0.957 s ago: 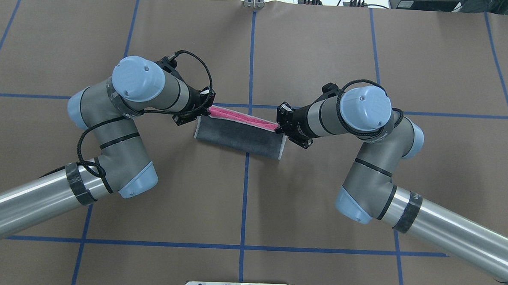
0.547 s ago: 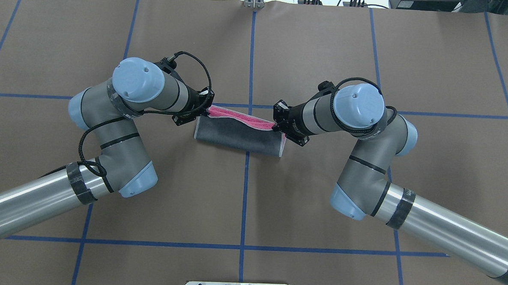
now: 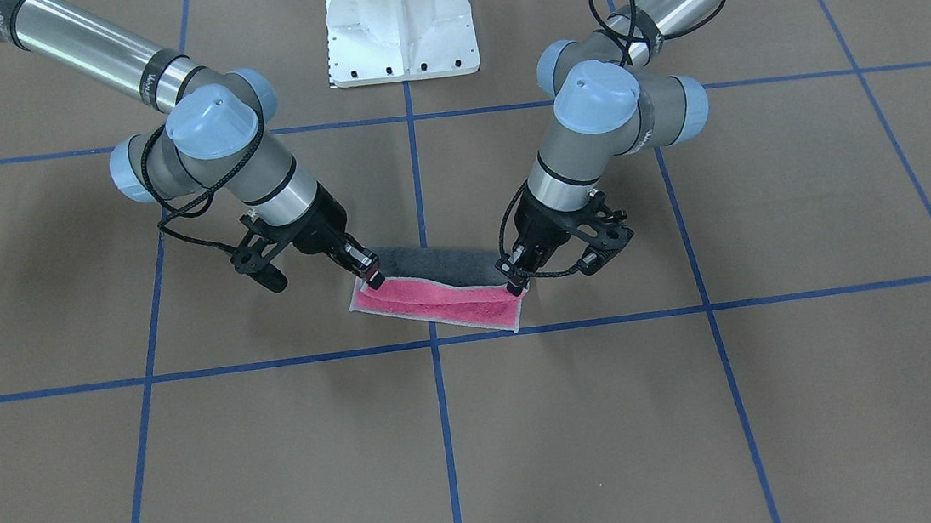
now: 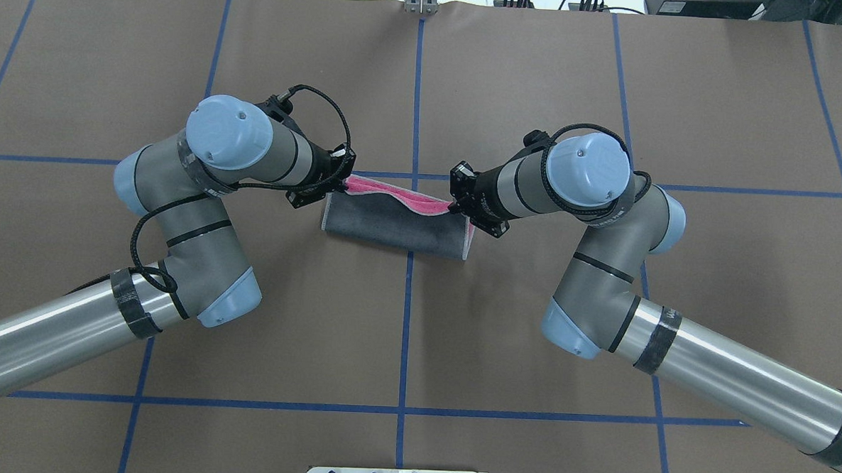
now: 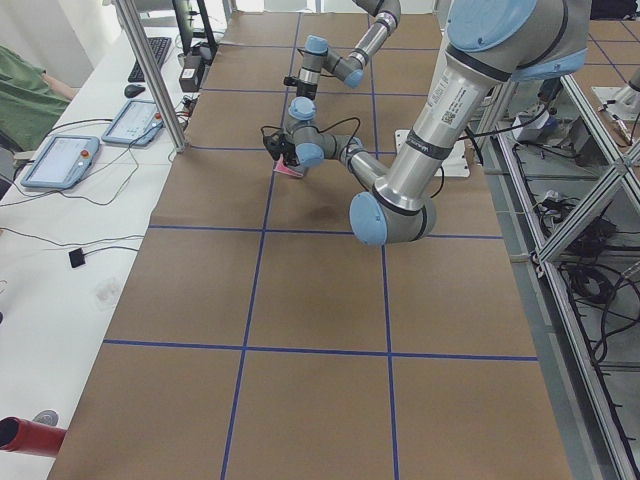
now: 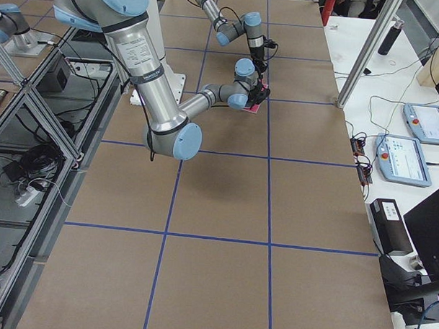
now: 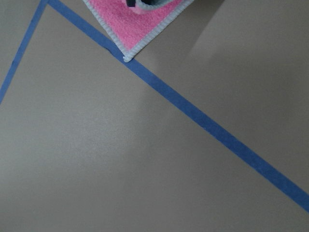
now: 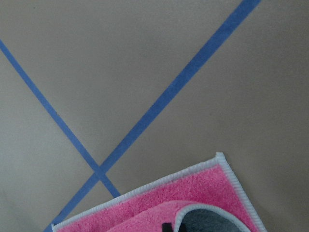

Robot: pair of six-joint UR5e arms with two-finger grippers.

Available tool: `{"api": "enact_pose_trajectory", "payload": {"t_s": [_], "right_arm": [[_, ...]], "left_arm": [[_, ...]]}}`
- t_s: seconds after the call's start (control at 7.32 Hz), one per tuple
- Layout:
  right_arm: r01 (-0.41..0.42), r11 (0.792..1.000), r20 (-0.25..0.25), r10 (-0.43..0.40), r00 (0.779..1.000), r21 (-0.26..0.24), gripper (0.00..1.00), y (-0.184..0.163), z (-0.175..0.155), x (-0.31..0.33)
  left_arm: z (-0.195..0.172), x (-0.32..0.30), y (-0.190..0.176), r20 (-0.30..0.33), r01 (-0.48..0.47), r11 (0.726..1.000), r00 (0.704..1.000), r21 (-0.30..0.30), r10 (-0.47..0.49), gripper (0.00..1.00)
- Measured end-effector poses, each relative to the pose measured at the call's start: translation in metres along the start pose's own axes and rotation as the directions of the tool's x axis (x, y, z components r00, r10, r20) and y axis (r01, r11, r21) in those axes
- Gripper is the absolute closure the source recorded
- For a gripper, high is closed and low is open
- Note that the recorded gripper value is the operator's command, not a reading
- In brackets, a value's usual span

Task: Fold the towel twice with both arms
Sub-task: 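Lower the folded edge and open both grippers, raising them away, then move the right gripper to the folded towel's end and grasp it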

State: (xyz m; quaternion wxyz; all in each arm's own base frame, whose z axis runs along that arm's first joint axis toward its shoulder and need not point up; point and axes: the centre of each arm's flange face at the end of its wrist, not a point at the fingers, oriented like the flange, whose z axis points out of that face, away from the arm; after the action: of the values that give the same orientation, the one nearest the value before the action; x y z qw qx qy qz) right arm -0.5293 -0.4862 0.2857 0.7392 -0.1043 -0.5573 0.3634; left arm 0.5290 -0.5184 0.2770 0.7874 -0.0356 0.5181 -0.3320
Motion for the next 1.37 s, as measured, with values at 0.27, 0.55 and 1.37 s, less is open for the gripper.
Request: {"api": "enact_pose_trajectory", "payload": {"t_s": [0.27, 0.55, 1.37], "right_arm": [[-0.004, 1.0, 0.003, 0.004, 1.0, 0.005, 0.01, -0.005, -0.002, -0.003], [-0.012, 1.0, 0.007, 0.012, 1.0, 0.011, 0.01, -0.014, -0.006, -0.006], [-0.042, 0.999, -0.076, 0.041, 0.996, -0.017, 0.04, -0.009, -0.007, 0.002]], "left_arm": [[0.001, 0.001, 0.001, 0.0, 0.004, 1.0, 1.0, 0.001, -0.004, 0.0], [0.002, -0.001, -0.001, 0.003, 0.006, 1.0, 1.0, 0.004, -0.006, 0.0], [-0.035, 0.016, -0.053, -0.003, 0.033, 0.998, 0.999, -0.052, -0.033, 0.0]]}}
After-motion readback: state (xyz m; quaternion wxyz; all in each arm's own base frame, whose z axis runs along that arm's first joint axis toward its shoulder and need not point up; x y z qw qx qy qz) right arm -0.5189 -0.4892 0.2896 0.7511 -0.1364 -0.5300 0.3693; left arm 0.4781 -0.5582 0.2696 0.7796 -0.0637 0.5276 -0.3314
